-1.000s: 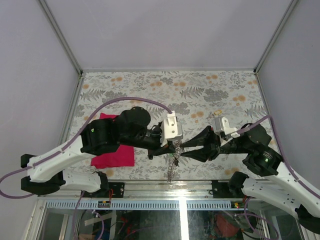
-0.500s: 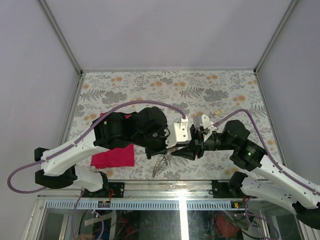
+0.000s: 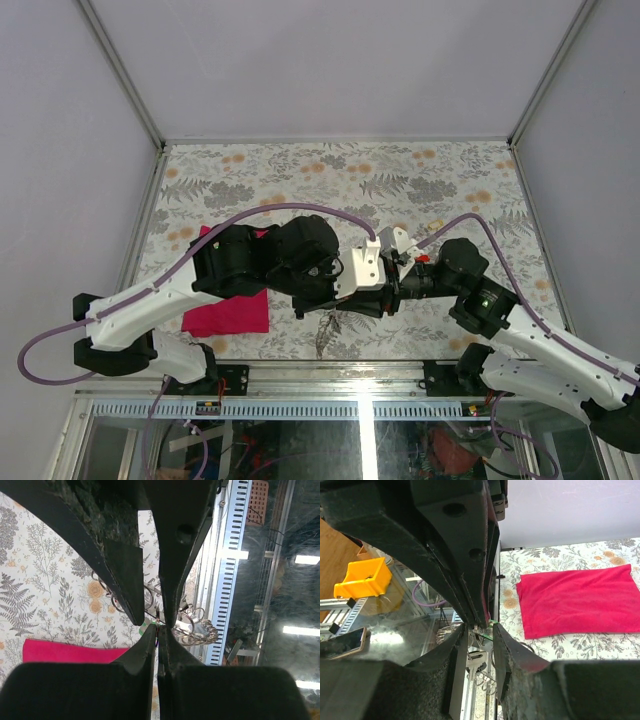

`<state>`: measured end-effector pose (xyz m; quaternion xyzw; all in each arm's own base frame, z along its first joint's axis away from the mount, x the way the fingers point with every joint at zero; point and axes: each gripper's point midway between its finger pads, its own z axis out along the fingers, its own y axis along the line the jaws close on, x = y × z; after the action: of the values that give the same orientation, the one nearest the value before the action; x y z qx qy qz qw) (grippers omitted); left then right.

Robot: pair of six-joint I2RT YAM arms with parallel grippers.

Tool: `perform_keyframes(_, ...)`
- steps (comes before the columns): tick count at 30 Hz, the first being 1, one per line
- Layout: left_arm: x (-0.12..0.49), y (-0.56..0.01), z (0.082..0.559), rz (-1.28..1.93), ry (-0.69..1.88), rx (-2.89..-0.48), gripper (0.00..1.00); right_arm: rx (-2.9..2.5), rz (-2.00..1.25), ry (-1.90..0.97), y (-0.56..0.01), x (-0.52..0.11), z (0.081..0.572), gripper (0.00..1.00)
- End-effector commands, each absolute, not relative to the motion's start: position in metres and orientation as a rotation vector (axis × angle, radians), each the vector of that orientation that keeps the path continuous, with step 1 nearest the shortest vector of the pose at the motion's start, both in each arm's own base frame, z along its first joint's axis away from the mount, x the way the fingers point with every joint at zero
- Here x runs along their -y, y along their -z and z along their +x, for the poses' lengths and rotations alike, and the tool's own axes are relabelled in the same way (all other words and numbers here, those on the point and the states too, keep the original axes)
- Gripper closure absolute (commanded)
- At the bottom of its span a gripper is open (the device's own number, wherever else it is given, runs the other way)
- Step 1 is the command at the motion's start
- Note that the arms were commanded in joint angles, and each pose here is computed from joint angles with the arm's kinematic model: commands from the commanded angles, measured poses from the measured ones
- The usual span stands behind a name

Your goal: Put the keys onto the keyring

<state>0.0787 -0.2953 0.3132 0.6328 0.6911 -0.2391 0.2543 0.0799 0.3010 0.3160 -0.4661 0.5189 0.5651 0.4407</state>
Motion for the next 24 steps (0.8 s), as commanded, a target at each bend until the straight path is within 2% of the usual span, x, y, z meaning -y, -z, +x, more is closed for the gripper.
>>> perform_keyframes(1,0.2986,-0.3307,0.0798,1.698,0.659,-1.809,1.00,-1.211,-1.158,-1.423,-0.3299,-0.3035,0.0786,0.70)
perform_keyframes(6,0.2986,-0.3308,0.0794,1.701,0.658,-1.806,1.00,-1.208,-1.160,-1.419,-0.3300,-0.3036,0.0791,0.89)
perform_keyframes(9,0.2987,-0.3336,0.0796,1.694,0.664,-1.796,1.00,-1.217,-1.160,-1.408,-0.3275,-0.3032,0.0804,0.88)
perform_keyframes(12,0.2990,-0.3367,0.0780,1.691,0.676,-1.784,1.00,-1.217,-1.161,-1.402,-0.3267,-0.3026,0.0804,0.75)
perform_keyframes(16,0.2994,-0.3380,0.0771,1.691,0.682,-1.781,1.00,-1.213,-1.160,-1.401,-0.3276,-0.3023,0.0802,0.73)
perform_keyframes(21,0.3005,-0.3385,0.0769,1.692,0.685,-1.779,1.00,-1.212,-1.164,-1.404,-0.3280,-0.3033,0.0803,0.81)
perform_keyframes(24,0.3012,-0.3389,0.0758,1.694,0.690,-1.774,1.00,-1.200,-1.159,-1.404,-0.3313,-0.3027,0.0800,0.95)
